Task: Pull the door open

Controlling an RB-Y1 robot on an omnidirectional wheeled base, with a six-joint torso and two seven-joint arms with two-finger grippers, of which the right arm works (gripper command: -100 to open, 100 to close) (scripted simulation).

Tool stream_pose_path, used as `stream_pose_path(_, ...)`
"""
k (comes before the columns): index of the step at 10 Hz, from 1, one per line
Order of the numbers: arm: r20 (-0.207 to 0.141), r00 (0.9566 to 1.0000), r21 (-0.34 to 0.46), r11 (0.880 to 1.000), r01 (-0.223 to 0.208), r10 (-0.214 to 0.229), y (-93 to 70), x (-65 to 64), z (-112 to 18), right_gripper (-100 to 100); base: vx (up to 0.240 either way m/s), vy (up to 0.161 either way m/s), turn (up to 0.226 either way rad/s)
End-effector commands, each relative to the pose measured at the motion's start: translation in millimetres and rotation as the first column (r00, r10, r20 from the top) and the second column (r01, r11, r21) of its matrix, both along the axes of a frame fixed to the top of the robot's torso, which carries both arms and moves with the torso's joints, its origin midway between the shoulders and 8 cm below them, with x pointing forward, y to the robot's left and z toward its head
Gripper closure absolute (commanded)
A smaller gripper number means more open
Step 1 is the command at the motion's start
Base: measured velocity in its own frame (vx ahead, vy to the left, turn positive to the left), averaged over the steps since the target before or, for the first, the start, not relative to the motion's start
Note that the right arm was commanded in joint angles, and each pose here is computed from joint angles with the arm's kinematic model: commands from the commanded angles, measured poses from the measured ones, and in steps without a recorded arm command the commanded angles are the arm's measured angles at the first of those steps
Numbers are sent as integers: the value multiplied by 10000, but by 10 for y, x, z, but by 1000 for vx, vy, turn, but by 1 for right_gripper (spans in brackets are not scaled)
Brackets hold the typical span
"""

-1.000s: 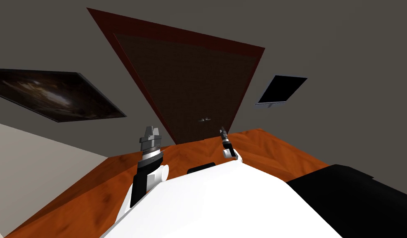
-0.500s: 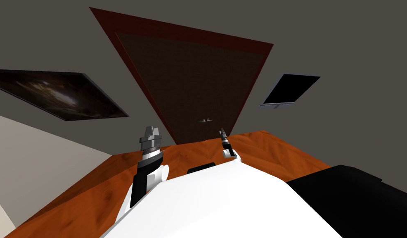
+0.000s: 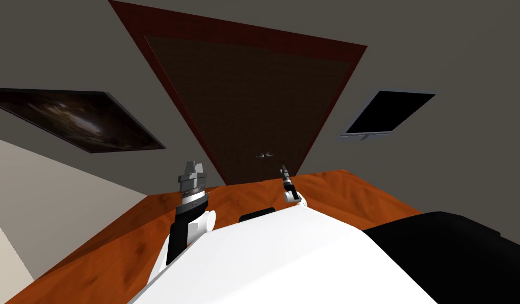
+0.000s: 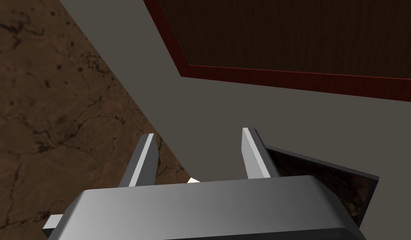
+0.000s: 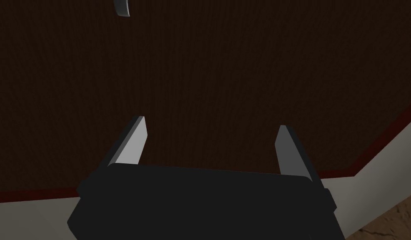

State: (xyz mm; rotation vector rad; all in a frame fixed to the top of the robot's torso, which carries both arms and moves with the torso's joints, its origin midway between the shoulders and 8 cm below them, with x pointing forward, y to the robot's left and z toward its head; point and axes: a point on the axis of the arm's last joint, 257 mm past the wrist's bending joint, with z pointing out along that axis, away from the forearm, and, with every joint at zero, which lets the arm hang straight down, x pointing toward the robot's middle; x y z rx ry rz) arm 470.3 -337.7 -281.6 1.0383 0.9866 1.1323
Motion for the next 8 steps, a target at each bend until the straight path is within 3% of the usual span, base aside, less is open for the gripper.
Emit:
stream_pose_path(1,-178,9998,92,10000,35,-34,-24,-2,-103,-100,55,-19,53)
stream_pose_path(8,-785,9968,433,9989,195,-160,-110,20,-435,-100,63,-17,55)
